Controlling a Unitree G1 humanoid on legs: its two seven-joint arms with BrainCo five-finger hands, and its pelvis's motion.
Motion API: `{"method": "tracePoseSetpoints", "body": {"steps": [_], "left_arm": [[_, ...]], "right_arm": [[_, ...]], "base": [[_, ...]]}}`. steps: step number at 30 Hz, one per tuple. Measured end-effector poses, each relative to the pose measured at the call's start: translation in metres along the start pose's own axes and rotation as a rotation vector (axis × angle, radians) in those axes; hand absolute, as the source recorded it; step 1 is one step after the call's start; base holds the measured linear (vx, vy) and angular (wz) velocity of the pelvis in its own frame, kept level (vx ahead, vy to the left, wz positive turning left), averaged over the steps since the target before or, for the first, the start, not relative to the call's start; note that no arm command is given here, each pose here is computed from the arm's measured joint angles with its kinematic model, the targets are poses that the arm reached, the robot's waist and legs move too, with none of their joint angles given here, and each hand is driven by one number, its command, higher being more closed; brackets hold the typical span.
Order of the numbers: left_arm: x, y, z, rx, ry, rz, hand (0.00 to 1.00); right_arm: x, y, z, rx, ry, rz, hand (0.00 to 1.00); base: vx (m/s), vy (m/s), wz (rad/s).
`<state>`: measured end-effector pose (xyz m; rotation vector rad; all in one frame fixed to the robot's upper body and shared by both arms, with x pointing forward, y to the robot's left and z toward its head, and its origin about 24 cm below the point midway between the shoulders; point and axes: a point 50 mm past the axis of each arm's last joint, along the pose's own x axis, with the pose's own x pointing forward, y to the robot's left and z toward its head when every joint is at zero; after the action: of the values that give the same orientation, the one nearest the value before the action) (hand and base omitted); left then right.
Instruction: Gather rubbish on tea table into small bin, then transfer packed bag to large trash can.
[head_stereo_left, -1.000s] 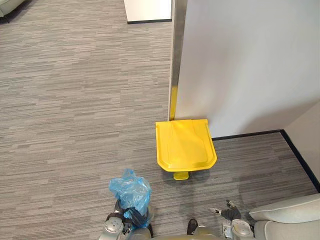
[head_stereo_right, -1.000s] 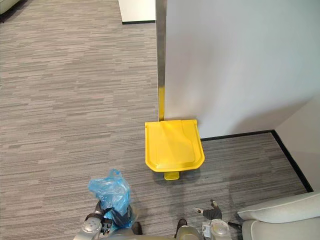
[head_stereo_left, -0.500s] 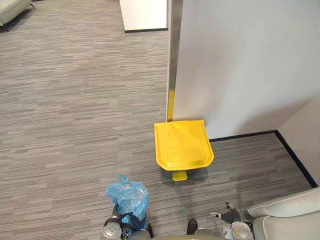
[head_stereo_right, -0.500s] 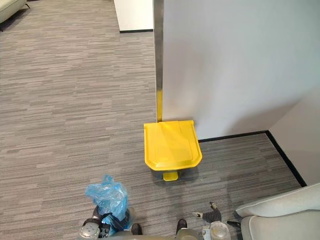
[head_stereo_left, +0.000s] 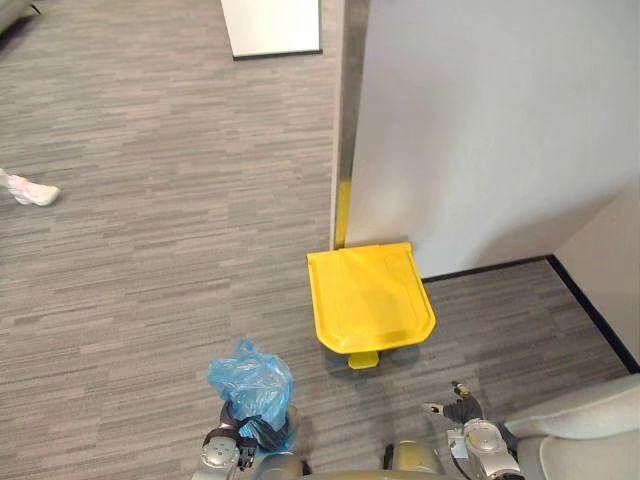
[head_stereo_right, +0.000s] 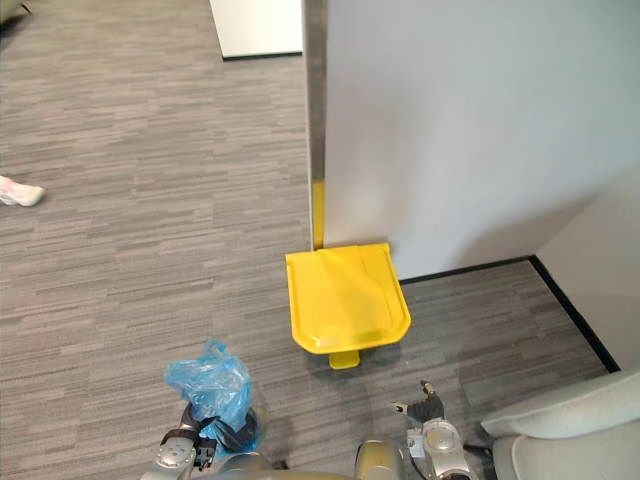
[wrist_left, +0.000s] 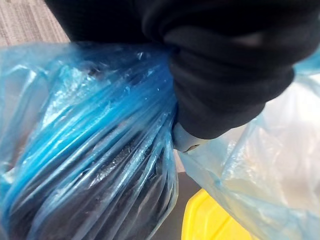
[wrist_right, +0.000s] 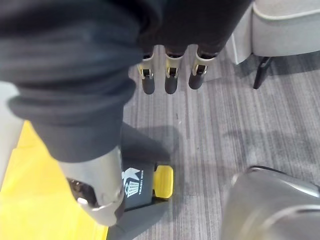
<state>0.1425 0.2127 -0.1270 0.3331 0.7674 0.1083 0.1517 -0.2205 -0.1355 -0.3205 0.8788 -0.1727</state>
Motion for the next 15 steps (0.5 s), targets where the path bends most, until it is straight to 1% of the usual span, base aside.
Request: {"method": "tracePoseSetpoints", "body": {"steps": [2, 5, 8, 11, 15], "left_arm": [[0.003, 0.007, 0.003, 0.015, -0.01, 0.014, 1.0], [0.007, 0.008, 0.013, 0.015, -0.036, 0.016, 1.0], [0.008, -0.005, 0.02, -0.012, -0.054, -0.007, 1.0], [0.013, -0.006, 0.033, -0.004, -0.088, -0.011, 1.0], [0.014, -0.009, 0.039, 0.013, -0.107, -0.019, 1.0]], "right_arm": [[-0.001, 0.002, -0.002, 0.001, 0.006, 0.005, 0.0], [-0.002, -0.001, -0.007, 0.019, 0.025, -0.009, 0.0], [-0.004, -0.012, -0.017, 0.061, 0.067, -0.052, 0.0], [-0.005, -0.016, -0.016, 0.134, 0.062, -0.086, 0.0], [-0.01, -0.014, -0.02, 0.231, 0.064, -0.108, 0.0]], "base": [[0.14, 0.003, 0.35], [0.23, -0.063, 0.56], [0.31, -0.075, 0.37], [0.25, -0.096, 0.29], [0.23, -0.102, 0.15]]}}
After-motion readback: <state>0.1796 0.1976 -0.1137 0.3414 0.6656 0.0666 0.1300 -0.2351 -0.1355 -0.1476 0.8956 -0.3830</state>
